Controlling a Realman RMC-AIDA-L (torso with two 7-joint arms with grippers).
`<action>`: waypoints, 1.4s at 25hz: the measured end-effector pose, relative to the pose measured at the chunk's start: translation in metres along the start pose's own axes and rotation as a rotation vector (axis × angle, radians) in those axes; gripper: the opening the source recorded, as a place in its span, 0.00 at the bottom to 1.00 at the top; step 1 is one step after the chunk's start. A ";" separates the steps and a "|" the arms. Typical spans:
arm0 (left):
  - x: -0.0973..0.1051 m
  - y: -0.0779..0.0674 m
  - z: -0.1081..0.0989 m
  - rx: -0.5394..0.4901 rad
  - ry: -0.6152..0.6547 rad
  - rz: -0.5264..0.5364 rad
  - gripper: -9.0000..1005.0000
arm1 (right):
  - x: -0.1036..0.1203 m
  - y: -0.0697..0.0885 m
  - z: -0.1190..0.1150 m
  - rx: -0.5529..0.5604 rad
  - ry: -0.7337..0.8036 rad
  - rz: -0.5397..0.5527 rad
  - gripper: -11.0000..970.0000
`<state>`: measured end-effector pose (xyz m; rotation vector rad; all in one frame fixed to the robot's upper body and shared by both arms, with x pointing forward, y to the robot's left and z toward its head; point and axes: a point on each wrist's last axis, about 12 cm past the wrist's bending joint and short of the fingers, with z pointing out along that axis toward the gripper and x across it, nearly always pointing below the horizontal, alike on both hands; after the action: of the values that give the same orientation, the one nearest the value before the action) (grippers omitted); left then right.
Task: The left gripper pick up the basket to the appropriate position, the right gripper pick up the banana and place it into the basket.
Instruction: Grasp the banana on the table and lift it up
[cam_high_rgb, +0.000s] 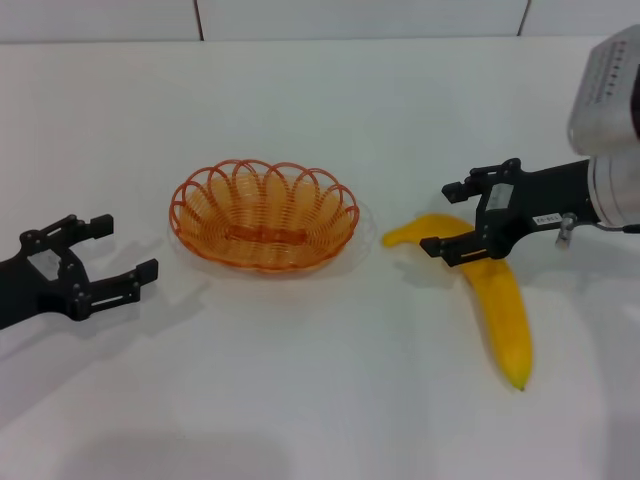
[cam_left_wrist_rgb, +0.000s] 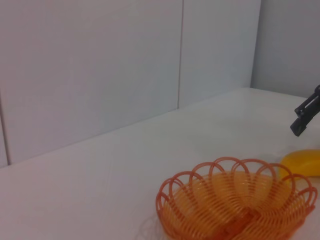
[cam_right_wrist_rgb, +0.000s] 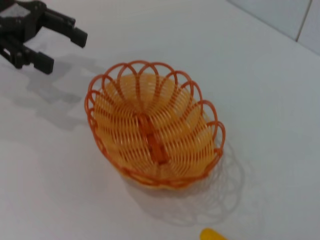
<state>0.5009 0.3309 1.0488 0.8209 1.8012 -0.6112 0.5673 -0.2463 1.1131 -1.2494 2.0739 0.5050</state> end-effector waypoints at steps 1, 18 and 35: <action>0.000 0.000 0.000 0.001 0.001 0.001 0.89 | -0.001 0.001 0.000 0.004 0.010 -0.003 0.77; -0.005 0.001 0.006 0.016 -0.001 0.014 0.89 | -0.016 0.006 0.012 0.060 0.183 -0.042 0.76; -0.005 0.000 0.011 0.029 -0.004 0.014 0.89 | -0.018 0.003 0.021 0.067 0.269 -0.050 0.75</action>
<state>0.5090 0.3219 1.0498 0.8510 1.7854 -0.6306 0.5777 -0.2209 1.1105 -1.3884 2.2523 0.2528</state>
